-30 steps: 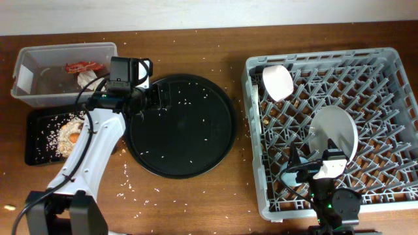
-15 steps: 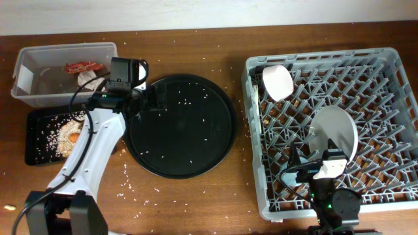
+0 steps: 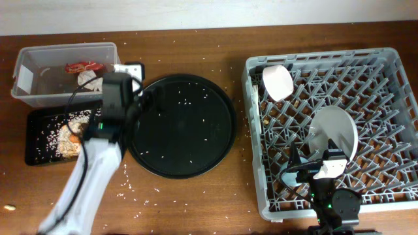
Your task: Sort waste into correct bins and load items into the dishwasher rack
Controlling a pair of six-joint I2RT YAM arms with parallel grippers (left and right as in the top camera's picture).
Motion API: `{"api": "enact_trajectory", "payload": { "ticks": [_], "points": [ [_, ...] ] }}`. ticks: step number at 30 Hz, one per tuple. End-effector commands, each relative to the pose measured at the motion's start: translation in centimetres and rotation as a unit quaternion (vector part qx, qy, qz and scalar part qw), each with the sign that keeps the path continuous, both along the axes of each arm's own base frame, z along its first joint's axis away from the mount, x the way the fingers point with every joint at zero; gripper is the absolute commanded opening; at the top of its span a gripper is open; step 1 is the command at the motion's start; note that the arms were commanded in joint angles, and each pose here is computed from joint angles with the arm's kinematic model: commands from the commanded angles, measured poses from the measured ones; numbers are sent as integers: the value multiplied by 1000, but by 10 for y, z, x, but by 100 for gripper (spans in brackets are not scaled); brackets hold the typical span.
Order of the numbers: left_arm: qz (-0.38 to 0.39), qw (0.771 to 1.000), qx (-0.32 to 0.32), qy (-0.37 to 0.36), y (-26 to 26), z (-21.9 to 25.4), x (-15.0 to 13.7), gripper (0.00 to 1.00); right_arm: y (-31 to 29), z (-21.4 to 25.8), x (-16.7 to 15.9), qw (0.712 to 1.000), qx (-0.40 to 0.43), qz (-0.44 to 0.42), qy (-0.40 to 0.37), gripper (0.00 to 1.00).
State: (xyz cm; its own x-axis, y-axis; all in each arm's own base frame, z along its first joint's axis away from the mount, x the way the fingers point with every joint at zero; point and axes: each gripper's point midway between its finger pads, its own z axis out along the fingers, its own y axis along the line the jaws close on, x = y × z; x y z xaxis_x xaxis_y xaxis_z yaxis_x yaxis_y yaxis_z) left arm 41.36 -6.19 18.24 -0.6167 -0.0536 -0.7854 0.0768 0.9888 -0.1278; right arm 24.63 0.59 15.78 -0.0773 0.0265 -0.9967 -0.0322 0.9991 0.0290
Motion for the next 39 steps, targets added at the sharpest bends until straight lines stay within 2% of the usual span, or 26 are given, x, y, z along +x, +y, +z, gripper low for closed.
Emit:
{"api": "enact_trajectory", "payload": {
  "ticks": [1, 6, 11, 16, 23, 27, 30, 39],
  "points": [
    [-37, 997, 48, -52, 5, 9, -33, 99, -4, -2, 0, 1000, 3, -10, 0, 98],
    [-47, 991, 69, -108, 11, 26, -63, 99, -4, -2, 0, 1000, 3, -10, 0, 98],
    [-38, 973, 57, -221, 17, 45, -89, 99, -4, -2, 0, 1000, 3, -10, 0, 98],
    [-10, 958, 60, -280, 33, 42, -127, 99, -4, -2, 0, 1000, 3, -10, 0, 99],
    [27, 939, 68, -336, 53, 27, -154, 99, -4, -2, 0, 1000, 3, -10, 0, 98],
    [39, 936, 72, -344, 59, 6, -162, 99, -4, -2, 0, 1000, 3, -10, 0, 98],
    [33, 954, 71, -290, 60, -26, -168, 99, -4, -2, 0, 1000, 3, -10, 0, 98],
    [34, 953, 71, -292, 61, -25, -168, 99, -4, -2, 0, 1000, 3, -10, 0, 98]
  ]
}}
